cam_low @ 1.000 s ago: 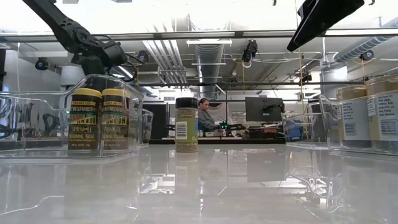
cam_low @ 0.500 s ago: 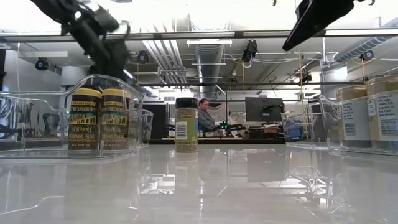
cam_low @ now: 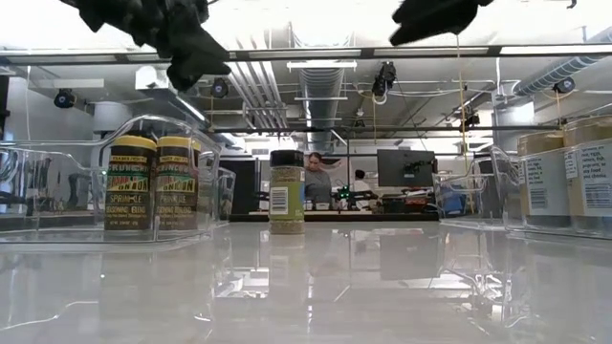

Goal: Sort spices by type
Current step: Put the top black spice bottle into the top right transparent bin

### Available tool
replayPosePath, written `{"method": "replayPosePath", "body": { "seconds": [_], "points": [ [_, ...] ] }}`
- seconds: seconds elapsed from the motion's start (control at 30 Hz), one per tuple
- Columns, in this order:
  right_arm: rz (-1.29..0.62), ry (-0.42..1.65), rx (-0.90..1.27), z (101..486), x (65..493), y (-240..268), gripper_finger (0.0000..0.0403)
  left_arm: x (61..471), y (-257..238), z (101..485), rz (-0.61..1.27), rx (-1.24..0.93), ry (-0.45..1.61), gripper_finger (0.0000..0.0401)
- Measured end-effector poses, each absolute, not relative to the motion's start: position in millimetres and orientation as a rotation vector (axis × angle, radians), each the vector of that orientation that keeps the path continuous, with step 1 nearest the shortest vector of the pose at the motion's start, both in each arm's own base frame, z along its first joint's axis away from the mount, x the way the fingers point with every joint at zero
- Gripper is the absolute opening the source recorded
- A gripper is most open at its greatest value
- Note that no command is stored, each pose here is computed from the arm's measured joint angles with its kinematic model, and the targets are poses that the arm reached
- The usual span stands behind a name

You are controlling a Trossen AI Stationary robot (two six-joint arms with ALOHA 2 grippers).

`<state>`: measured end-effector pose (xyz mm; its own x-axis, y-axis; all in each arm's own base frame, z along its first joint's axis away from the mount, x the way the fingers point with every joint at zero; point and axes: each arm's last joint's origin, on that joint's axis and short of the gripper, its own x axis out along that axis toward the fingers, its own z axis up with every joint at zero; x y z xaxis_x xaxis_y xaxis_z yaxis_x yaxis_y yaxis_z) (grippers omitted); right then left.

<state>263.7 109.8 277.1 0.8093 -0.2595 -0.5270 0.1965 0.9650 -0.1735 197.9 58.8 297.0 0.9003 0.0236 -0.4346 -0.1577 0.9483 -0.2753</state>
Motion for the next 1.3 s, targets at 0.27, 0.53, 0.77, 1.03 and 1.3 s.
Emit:
{"method": "replayPosePath", "body": {
  "seconds": [0.27, 0.53, 0.77, 1.03, 1.3],
  "points": [
    [-0.238, 0.587, -0.149, 259, 308, 108, 0.0358, 204, 6, 289, -0.069, -0.228, 0.501, 0.0155],
    [-0.246, 0.626, -0.156, 259, 372, 83, 0.035, 201, -41, 269, -0.097, -0.11, 0.527, 0.0155],
    [-0.139, 0.828, -0.215, 250, 410, 48, 0.0349, 190, -71, 230, -0.047, -0.03, 0.438, 0.0155],
    [-0.09, 0.941, -0.184, 262, 436, 18, 0.0336, 182, -70, 204, 0.024, 0.093, 0.279, 0.0155],
    [-0.112, 1.052, -0.167, 250, 447, -6, 0.032, 170, -62, 167, 0.102, 0.073, 0.25, 0.0156]
  ]
}}
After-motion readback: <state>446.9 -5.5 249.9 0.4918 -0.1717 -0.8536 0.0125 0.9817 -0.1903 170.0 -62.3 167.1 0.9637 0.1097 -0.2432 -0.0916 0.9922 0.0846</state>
